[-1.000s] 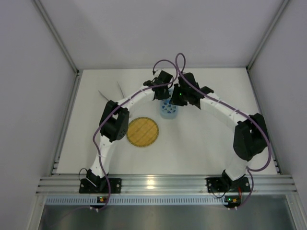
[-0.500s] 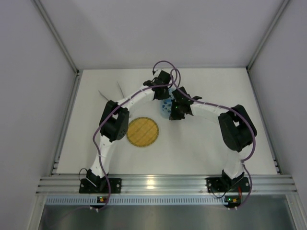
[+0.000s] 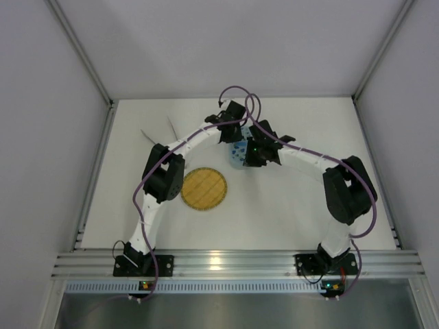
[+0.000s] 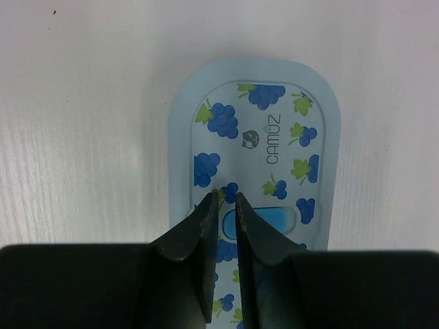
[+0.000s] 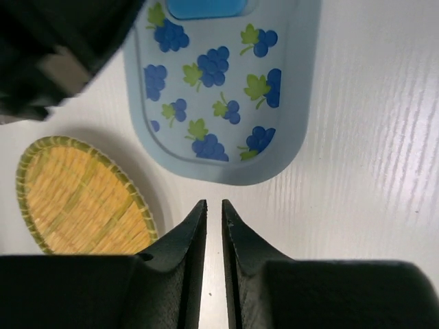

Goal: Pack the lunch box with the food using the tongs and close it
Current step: Close the box lid on the packing box, then reset both arms

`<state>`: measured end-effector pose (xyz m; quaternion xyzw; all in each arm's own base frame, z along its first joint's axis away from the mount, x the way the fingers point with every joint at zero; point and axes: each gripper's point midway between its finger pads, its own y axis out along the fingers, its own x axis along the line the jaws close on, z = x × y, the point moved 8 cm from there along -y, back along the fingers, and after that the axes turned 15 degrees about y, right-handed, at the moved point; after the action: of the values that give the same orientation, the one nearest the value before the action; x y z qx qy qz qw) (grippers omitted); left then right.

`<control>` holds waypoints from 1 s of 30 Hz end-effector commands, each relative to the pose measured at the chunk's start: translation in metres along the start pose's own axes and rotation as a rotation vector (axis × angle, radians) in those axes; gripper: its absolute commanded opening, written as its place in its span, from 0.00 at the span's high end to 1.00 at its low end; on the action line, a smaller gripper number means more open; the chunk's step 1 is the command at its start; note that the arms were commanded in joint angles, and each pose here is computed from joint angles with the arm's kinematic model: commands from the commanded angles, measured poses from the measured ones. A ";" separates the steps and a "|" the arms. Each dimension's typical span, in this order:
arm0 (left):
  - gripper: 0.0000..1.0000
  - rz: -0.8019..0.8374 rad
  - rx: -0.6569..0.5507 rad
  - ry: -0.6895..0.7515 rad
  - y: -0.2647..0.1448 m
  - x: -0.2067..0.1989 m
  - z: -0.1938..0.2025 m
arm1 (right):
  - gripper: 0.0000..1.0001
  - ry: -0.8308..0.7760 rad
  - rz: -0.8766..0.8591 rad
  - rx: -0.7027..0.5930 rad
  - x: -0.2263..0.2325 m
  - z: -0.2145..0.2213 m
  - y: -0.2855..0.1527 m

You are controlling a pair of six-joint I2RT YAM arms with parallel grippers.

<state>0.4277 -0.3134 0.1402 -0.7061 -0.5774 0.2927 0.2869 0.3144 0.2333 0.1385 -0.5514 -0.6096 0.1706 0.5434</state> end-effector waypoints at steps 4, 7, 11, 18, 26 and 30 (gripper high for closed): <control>0.78 -0.015 0.059 0.040 -0.004 0.002 0.008 | 0.84 -0.036 -0.108 -0.185 0.038 -0.037 -0.068; 0.76 0.002 0.017 0.039 -0.013 -0.001 -0.003 | 0.82 -0.035 -0.117 -0.212 0.040 -0.046 -0.077; 0.70 0.032 -0.067 0.033 -0.035 -0.003 -0.026 | 0.79 -0.033 -0.128 -0.259 0.040 -0.054 -0.092; 0.40 0.001 -0.263 0.023 -0.111 0.008 -0.075 | 0.62 -0.032 -0.181 -0.396 0.040 -0.071 -0.145; 0.01 -0.141 -0.366 0.059 -0.201 0.059 -0.066 | 0.13 -0.044 -0.157 -0.632 0.018 -0.087 -0.226; 0.01 -0.186 -0.382 0.048 -0.227 0.083 -0.042 | 0.01 -0.063 -0.059 -0.769 -0.006 -0.086 -0.256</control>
<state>0.3387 -0.2169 0.3402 -0.7218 -0.6554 0.1518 0.1626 0.2756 0.1400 0.3552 -0.6347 -0.6886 -0.0626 0.3450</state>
